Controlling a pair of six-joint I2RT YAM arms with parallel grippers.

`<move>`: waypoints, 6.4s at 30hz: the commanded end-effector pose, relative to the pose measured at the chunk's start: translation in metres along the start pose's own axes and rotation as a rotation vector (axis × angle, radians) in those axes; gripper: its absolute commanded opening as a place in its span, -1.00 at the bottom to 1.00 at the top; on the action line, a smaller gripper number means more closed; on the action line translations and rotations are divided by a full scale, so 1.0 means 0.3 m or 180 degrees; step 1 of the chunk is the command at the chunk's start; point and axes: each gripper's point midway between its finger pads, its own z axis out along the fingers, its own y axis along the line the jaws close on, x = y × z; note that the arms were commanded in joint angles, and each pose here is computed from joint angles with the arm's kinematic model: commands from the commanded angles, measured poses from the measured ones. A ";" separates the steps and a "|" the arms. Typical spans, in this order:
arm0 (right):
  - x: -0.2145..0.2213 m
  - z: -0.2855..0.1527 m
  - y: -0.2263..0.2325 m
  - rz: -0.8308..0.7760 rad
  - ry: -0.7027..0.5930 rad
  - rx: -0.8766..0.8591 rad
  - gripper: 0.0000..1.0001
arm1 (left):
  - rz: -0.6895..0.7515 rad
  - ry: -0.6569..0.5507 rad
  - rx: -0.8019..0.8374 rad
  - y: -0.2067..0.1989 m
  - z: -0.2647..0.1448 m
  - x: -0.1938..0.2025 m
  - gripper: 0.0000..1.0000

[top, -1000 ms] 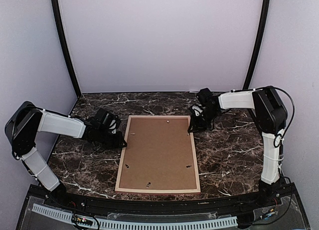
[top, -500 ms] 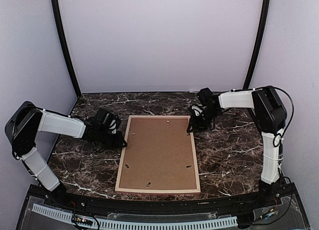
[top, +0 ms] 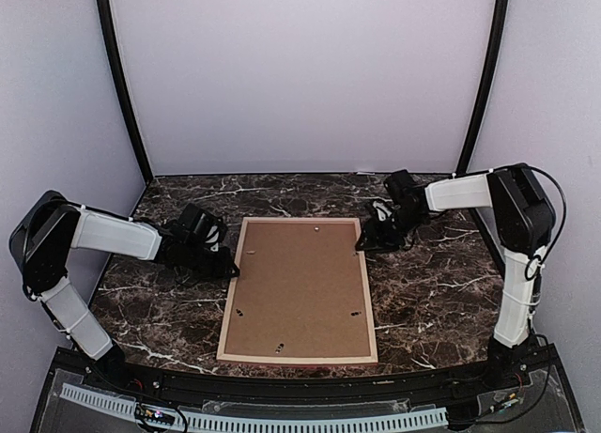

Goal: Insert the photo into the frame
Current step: Press the fastener onto the backboard, then hold the frame body at the center of the board, then press the fastener onto the backboard.

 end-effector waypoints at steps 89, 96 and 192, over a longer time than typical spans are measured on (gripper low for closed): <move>0.724 -0.082 0.104 -0.1083 0.0947 0.1011 -0.07 | -0.0080 0.0101 0.0076 0.014 0.016 0.083 -1.00; 0.727 -0.088 0.096 -0.1139 0.0948 0.0992 -0.12 | -0.0077 0.0100 0.0082 0.011 0.014 0.082 -1.00; 0.390 -0.010 0.060 -0.0213 0.0291 0.0652 -0.68 | 0.0728 0.0029 -0.0911 0.045 0.116 -0.208 0.13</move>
